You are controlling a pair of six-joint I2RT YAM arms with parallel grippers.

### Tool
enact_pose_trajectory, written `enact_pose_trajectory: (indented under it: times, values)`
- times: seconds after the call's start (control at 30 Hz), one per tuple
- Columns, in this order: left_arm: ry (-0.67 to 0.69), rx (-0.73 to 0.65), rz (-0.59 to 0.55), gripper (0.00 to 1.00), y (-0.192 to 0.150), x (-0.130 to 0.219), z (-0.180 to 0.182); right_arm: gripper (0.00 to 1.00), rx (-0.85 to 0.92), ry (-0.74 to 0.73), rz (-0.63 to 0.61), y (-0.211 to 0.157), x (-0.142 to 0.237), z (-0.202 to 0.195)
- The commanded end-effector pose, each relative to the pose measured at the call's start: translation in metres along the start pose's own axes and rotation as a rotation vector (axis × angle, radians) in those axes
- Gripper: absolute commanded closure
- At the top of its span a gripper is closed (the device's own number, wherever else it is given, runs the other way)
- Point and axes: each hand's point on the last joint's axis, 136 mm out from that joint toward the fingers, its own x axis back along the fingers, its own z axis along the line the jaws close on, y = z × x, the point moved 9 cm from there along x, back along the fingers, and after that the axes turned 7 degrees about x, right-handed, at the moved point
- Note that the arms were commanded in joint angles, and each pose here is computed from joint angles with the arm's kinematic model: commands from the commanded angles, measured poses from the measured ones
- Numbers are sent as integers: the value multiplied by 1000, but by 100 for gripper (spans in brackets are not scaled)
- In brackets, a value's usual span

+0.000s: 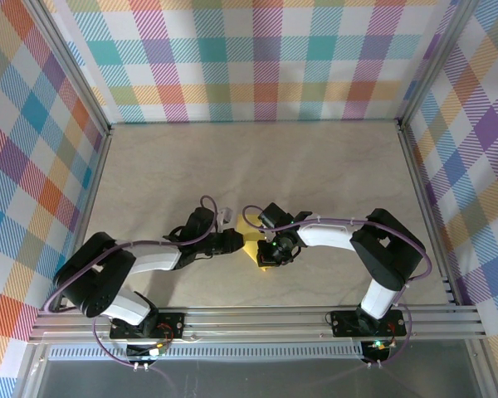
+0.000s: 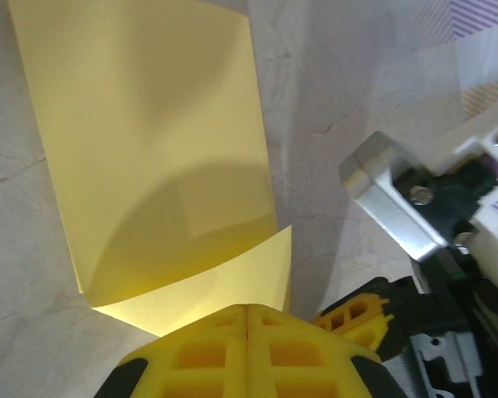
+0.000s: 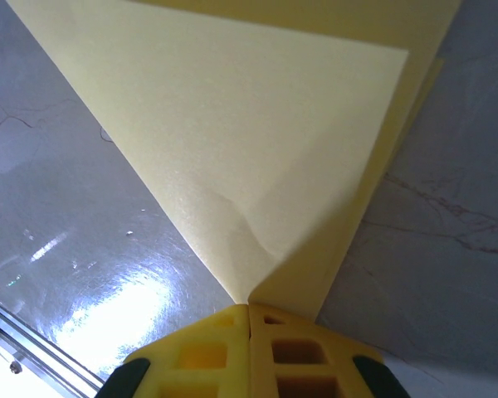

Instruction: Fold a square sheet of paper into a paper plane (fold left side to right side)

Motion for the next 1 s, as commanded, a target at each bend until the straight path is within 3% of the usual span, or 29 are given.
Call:
enact_pose_trajectory:
  times: [0.0,0.6,0.97]
  values:
    - [-36,-14,6,97,3,-9,-8,100,-91,-189,109,-26,-14,-33]
    - [45,-5,19,99,3,-21,4,100,-88,-182,113,-25,-14,-32]
    - [192,49,59,100,-3,-21,20,100,-63,-116,73,-15,-6,-19]
